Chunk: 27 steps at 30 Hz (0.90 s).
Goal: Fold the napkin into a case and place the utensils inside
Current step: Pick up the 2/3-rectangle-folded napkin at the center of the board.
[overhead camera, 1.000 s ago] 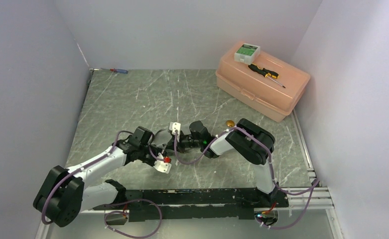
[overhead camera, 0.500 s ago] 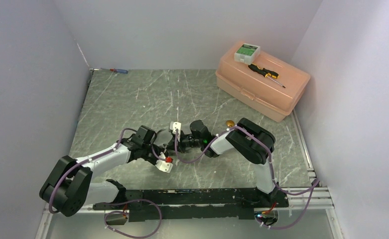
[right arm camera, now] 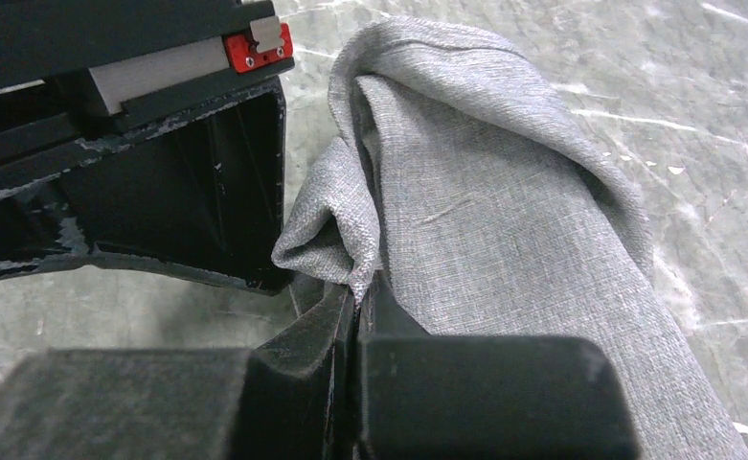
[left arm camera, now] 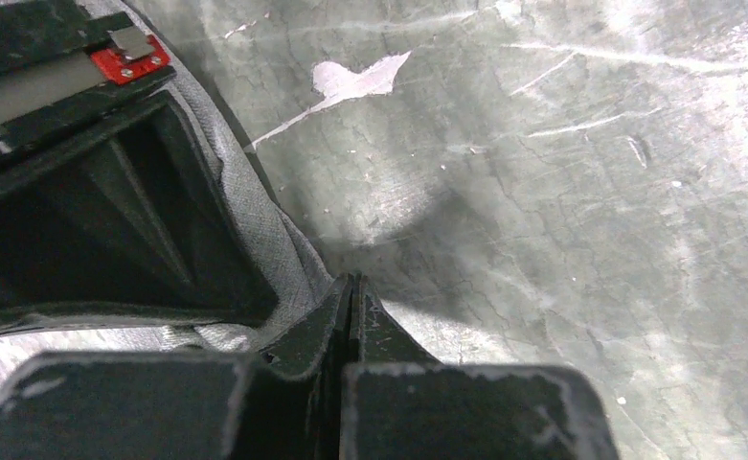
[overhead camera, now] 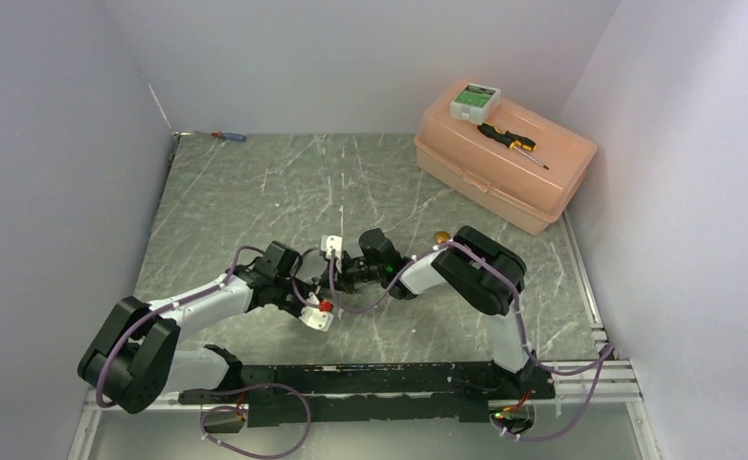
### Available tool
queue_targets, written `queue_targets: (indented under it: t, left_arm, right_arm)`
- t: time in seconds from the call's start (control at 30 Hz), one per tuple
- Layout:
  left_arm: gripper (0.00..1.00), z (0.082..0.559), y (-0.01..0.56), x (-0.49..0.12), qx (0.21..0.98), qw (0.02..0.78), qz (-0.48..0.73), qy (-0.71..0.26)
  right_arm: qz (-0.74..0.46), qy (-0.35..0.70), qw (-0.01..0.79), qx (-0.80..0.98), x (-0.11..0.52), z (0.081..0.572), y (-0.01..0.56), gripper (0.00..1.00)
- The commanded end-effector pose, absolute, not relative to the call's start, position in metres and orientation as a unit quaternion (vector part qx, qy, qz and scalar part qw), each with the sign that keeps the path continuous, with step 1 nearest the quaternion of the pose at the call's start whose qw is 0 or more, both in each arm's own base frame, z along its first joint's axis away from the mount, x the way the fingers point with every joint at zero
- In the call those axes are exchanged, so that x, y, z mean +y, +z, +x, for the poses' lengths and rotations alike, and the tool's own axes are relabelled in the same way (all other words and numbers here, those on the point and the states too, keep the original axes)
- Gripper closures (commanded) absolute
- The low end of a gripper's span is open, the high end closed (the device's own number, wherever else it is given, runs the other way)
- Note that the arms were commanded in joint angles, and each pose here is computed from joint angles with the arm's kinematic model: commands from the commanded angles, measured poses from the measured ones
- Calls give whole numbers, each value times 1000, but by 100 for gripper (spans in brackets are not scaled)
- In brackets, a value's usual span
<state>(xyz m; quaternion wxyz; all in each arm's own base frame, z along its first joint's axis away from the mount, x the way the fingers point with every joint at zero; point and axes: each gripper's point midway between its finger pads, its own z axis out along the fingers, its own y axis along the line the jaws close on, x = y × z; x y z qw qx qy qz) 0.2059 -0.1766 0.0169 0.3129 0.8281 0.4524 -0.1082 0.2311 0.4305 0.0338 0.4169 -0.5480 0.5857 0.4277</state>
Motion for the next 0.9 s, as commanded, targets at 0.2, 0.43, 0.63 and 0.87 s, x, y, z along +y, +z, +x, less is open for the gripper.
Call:
queue_targets:
  t: [0.2, 0.43, 0.63, 0.87]
  left_arm:
    - [97, 186, 35, -175, 472, 313, 813, -135]
    - [97, 185, 32, -168, 479, 306, 814, -118]
    - [62, 202, 15, -155, 495, 295, 815, -66]
    - [62, 213, 4, -146, 512, 278, 812, -37]
  right_arm:
    - [-567, 360, 459, 581, 444, 249, 24, 100]
    - [-558, 337, 491, 578, 443, 257, 34, 100]
    - [-564, 361, 477, 569, 443, 244, 38, 100]
    - [-559, 381, 477, 561, 444, 238, 49, 100]
